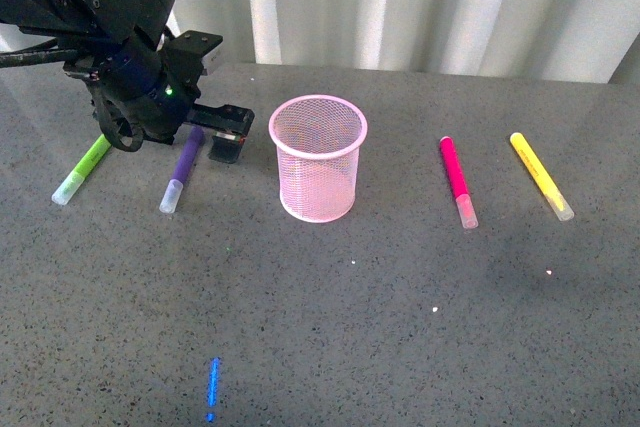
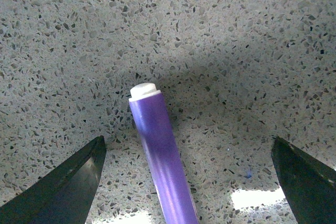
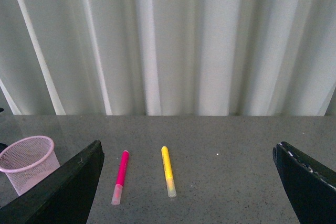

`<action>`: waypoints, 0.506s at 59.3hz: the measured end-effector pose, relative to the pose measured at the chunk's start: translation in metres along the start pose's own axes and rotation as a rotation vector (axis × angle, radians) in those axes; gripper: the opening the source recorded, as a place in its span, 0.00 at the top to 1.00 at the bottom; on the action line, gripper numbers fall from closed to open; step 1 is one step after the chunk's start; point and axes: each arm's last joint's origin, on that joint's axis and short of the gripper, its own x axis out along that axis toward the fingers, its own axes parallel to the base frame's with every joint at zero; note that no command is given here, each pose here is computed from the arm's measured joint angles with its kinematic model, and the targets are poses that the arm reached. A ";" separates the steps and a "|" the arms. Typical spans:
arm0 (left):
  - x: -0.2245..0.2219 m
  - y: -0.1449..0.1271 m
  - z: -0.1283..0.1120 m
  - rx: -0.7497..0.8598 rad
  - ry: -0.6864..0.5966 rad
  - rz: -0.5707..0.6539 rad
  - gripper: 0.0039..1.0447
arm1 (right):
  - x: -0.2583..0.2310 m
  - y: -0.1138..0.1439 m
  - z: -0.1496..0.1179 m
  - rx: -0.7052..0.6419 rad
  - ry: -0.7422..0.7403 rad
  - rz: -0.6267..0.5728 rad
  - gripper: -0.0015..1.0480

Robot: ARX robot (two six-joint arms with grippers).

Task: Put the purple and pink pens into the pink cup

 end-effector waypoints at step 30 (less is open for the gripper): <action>0.001 -0.021 -0.004 -0.003 0.012 0.002 0.70 | 0.000 0.000 0.000 0.000 0.000 0.000 0.07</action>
